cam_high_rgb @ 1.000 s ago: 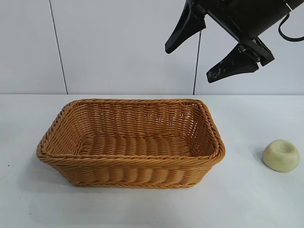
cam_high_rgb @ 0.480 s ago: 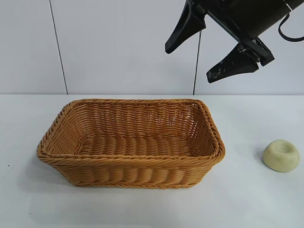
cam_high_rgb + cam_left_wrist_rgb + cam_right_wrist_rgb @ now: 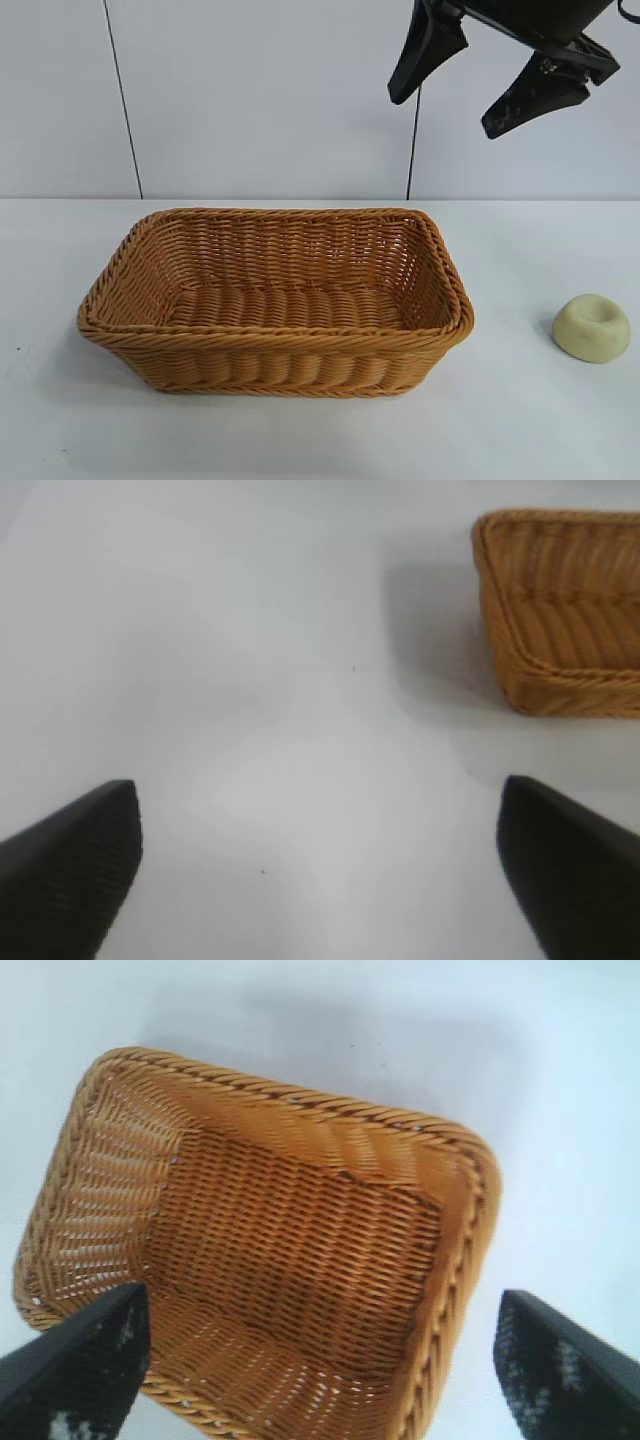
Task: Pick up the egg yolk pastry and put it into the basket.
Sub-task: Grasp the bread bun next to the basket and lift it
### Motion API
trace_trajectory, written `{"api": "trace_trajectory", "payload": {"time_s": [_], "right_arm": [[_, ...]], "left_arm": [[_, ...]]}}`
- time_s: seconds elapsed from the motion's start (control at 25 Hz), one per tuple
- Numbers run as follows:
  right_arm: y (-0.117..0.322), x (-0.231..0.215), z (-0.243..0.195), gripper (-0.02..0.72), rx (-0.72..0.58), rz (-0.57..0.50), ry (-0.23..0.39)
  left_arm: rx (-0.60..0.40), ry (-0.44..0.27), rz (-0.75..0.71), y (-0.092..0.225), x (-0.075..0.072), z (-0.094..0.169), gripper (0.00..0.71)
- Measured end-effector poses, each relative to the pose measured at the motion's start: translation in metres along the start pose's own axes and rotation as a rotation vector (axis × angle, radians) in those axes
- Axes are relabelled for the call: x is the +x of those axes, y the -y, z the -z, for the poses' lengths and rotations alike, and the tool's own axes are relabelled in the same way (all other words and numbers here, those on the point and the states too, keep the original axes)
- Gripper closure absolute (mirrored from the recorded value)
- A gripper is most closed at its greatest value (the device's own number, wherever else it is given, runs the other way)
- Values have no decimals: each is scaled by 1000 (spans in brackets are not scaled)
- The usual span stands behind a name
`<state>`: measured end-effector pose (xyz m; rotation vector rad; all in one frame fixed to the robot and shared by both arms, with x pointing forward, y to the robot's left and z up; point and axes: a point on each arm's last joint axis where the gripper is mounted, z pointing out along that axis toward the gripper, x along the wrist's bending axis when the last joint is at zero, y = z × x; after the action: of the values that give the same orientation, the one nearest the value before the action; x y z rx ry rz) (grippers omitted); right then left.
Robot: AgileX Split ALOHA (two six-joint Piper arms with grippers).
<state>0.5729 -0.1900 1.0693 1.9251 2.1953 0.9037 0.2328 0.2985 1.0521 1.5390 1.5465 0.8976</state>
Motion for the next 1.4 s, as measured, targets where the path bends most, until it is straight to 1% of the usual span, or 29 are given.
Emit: {"api": "trace_trajectory", "payload": {"time_s": [0.12, 0.2, 0.32, 0.4, 0.64, 0.8, 0.96, 1.08, 1.28, 1.4], "right_arm": [[2, -8, 1, 38, 24, 19, 96], [3, -12, 2, 38, 37, 22, 141], [4, -18, 3, 38, 60, 34, 190], [5, -30, 6, 38, 77, 13, 225], [2, -86, 23, 38, 79, -114, 315], [7, -106, 17, 38, 154, -143, 329], [10, -113, -5, 38, 220, -163, 313], [14, -122, -29, 38, 287, -183, 306], [30, -142, -81, 39, 421, -217, 305], [42, -153, -109, 52, 491, -233, 306]], "left_arm": [[1, 0, 0, 0, 0, 0, 18], [1, -1, -1, 0, 0, 0, 18], [1, -1, -1, 0, 0, 0, 18], [0, -2, -1, 0, 0, 0, 18], [-1, -3, -10, 0, 0, 0, 18], [-1, -4, -11, 0, 0, 0, 18], [-1, -4, -11, 0, 0, 0, 18], [-1, -4, -11, 0, 0, 0, 18], [-1, -4, -11, 0, 0, 0, 18], [-1, -4, -11, 0, 0, 0, 18]]}}
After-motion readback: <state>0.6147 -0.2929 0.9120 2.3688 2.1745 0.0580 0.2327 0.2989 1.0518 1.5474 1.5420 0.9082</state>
